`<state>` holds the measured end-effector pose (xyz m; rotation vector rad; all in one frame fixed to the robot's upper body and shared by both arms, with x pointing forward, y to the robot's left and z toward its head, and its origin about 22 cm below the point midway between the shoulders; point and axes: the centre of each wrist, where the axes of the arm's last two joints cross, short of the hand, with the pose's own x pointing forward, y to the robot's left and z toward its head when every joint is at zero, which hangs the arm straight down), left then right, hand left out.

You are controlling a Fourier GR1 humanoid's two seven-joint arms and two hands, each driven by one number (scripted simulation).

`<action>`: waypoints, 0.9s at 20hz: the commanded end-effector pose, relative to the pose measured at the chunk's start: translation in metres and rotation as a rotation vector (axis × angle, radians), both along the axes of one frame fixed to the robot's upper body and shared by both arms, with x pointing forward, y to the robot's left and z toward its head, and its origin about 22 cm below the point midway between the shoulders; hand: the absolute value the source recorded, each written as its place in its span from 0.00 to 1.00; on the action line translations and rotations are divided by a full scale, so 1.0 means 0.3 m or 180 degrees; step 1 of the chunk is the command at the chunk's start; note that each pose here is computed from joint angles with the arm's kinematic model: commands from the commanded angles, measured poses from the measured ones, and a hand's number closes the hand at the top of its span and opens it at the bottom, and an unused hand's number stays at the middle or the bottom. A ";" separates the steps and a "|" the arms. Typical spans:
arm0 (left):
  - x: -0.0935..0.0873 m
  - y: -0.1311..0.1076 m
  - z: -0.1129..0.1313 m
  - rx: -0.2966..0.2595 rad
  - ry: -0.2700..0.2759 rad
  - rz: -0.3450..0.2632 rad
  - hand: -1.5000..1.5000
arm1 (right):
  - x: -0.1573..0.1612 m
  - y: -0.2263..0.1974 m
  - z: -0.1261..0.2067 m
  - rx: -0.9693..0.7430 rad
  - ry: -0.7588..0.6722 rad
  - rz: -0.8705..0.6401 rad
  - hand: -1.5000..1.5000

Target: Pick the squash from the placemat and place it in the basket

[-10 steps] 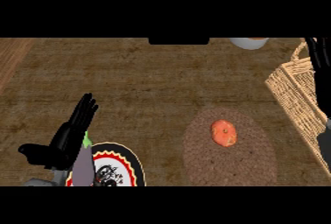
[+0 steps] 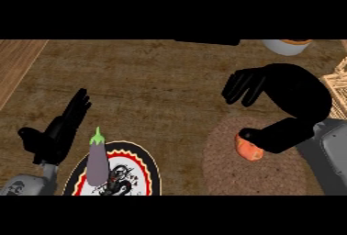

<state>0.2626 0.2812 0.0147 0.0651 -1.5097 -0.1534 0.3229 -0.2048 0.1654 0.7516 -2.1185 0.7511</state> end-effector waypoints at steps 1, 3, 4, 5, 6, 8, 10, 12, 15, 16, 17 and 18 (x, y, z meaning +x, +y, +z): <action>0.042 0.028 0.024 0.0048 0.0180 0.0230 0.50 | -0.074 0.106 -0.014 -0.0396 -0.0551 0.1264 0.00; 0.067 0.053 0.053 0.0081 0.0230 0.0347 0.50 | -0.144 0.157 -0.150 -0.0186 -0.0478 0.1453 0.00; 0.081 0.116 0.060 0.0139 0.0236 0.0404 0.50 | -0.113 0.146 -0.171 -0.0228 -0.0587 0.1424 0.00; 0.081 0.082 0.065 0.0084 0.0339 0.0410 0.50 | -0.156 0.142 -0.216 -0.0233 -0.0640 0.1358 0.00; 0.052 0.135 0.065 0.0137 0.0353 0.0423 0.50 | -0.193 0.127 -0.225 -0.0356 -0.0691 0.1271 0.00; 0.103 0.098 0.086 0.0140 0.0334 0.0447 0.50 | -0.214 0.091 -0.165 -0.0583 -0.0650 0.1189 0.00; 0.038 0.180 0.100 0.0135 0.0407 0.0450 0.50 | -0.184 0.109 -0.099 -0.0949 -0.0611 0.1027 0.00; 0.075 0.166 0.077 0.0109 0.0384 0.0488 0.50 | -0.172 0.072 0.025 -0.1506 -0.0820 0.0967 0.00; 0.091 0.122 0.071 0.0162 0.0411 0.0495 0.50 | -0.134 0.034 0.167 -0.2078 -0.1253 0.0447 0.00; 0.078 0.132 0.075 0.0139 0.0381 0.0416 0.50 | -0.140 0.019 0.230 -0.2199 -0.1496 0.0148 0.00; 0.088 0.112 0.076 0.0090 0.0379 0.0440 0.50 | -0.125 0.007 0.260 -0.2428 -0.1677 -0.0158 0.00; 0.091 0.128 0.077 0.0174 0.0376 0.0531 0.50 | -0.122 -0.017 0.285 -0.2613 -0.1687 -0.0285 0.00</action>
